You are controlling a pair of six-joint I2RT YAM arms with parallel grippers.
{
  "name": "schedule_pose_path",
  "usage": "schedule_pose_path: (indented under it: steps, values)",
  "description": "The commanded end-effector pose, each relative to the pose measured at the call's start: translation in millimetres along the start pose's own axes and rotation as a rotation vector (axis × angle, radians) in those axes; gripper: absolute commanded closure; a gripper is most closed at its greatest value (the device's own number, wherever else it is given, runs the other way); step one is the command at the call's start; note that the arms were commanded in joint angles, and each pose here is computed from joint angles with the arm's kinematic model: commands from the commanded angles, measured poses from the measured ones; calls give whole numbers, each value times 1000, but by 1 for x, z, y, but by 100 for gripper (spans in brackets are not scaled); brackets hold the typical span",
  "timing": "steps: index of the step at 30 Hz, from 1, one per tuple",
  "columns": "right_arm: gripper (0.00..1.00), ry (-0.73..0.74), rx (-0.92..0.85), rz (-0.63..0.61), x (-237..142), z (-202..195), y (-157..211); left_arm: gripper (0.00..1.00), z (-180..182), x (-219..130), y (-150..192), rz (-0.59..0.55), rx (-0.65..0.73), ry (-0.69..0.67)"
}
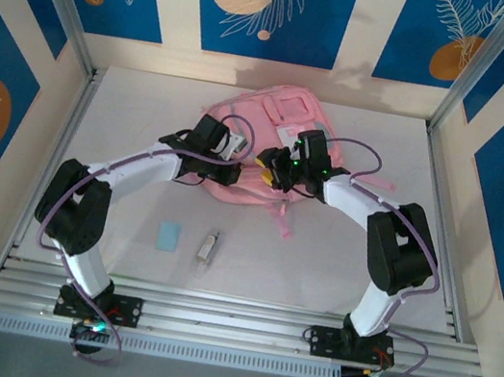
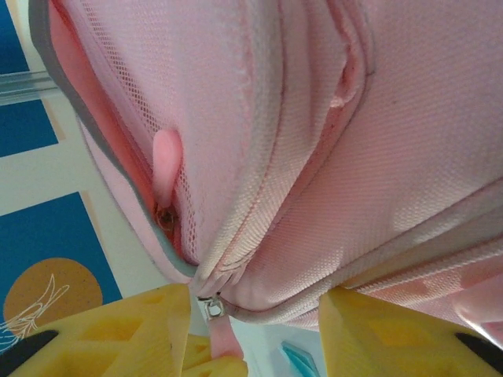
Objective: Pack the student bag
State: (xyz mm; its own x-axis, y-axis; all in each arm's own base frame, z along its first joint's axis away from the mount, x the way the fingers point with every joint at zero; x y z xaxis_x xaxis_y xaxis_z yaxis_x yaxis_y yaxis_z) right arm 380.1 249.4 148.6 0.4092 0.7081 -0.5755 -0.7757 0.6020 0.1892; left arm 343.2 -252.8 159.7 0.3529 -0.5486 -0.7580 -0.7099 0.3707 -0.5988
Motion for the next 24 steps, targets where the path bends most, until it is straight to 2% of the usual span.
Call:
schedule_pose_path:
  steps: [1, 3, 7, 9, 14, 16, 24]
  values:
    - [53, -68, -4, -24, 10, 13, -7, 100, -17, 3, 0, 28, 31, 60]
    - [55, -82, 6, -13, 18, 13, -8, 100, -17, 2, 0, 28, 34, 60]
    - [54, -6, -9, -53, 28, 6, -17, 100, -18, 2, 2, 31, 34, 62]
    - [58, 20, 9, -68, 31, -2, -23, 100, -18, 1, 1, 21, 37, 55]
    - [91, 85, -1, -114, 28, -18, -31, 100, -16, 1, -1, 15, 44, 43]
    - [100, 102, -19, -128, 25, -20, -32, 100, -13, 4, -1, 18, 42, 28]
    - [100, 147, -80, -151, 8, -32, -26, 100, 16, 16, -2, 21, 33, -113]
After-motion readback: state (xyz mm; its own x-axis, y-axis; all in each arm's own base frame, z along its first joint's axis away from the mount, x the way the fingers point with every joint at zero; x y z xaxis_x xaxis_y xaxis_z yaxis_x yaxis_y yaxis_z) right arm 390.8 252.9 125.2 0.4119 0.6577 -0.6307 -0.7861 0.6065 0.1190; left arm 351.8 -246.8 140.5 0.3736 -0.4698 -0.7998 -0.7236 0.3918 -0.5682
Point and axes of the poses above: each hand's point on the last joint's axis, 136 mm out from that joint toward the fingers, its own x axis out along the fingers, its own z axis along the line the jaws close on, y = z × x, the point moved 4 cm from there along -x, back along the fingers, and after that the axes turned 9 degrees about x, right-handed, at the moved point
